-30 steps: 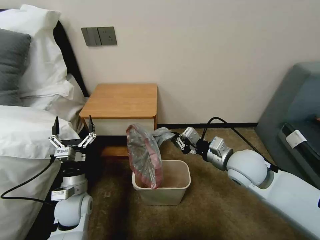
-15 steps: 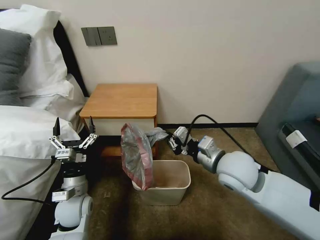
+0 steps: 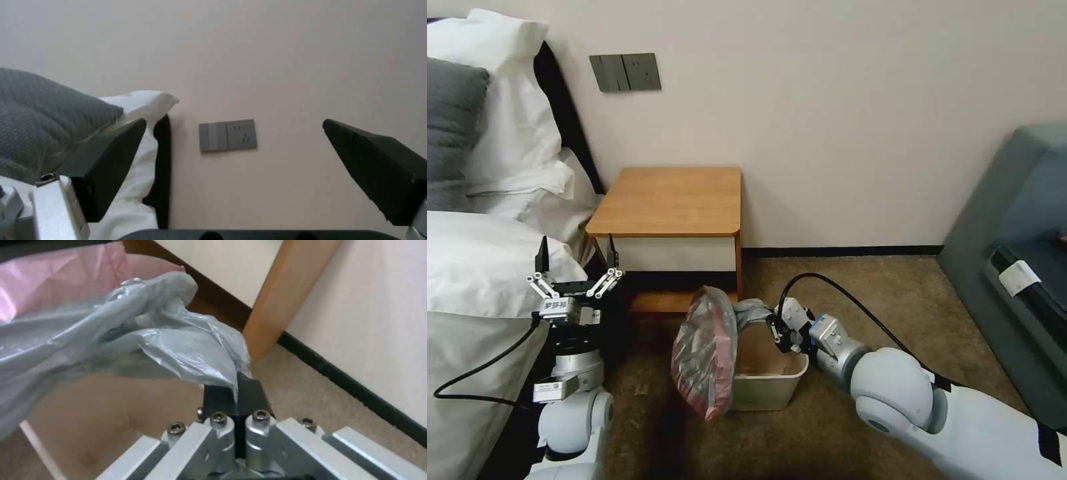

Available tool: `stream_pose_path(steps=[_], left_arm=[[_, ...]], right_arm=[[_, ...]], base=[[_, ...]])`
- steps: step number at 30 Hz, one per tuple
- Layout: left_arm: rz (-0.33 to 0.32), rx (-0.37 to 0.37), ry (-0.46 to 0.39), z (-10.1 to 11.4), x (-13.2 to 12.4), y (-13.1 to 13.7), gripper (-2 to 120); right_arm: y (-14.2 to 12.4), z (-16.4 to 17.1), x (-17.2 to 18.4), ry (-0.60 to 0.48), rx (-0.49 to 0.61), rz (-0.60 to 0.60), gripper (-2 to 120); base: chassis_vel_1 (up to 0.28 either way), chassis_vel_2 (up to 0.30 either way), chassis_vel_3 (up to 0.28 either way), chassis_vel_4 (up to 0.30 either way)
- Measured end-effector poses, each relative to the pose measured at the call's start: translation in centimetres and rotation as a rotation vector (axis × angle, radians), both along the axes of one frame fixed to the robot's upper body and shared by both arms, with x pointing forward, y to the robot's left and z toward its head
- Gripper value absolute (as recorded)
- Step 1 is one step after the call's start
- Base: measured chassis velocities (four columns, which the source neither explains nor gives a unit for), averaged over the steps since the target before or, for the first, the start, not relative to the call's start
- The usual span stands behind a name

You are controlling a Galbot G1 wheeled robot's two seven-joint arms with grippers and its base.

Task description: Pick up the garbage bag from the table and place it over the trash can.

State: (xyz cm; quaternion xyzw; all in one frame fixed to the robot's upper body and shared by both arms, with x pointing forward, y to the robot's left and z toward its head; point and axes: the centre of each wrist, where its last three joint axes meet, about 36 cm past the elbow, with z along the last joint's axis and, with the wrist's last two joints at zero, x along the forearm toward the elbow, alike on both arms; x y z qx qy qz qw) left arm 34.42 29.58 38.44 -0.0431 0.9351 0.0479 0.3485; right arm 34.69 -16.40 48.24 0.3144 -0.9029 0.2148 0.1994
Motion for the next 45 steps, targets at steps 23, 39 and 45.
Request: stream_pose_path(steps=[23,39,45], left_arm=[[0.005,-0.001,-0.001,-0.3,0.0,0.1,99],[0.013,0.003,-0.007,-0.5,-0.2,0.3,99],[0.013,0.003,-0.007,-0.6,-0.1,0.3,99]], right_arm=[[-1.1,0.3,-0.9,0.094,-0.054,-0.002,28],[-2.7,2.7,0.4,0.183,0.019,-0.014,88],[-4.1,3.8,-0.8,0.167,0.04,-0.039,100]], base=[[0.0,0.0,0.0,0.0],[0.0,0.0,0.0,0.0],[0.0,0.0,0.0,0.0]])
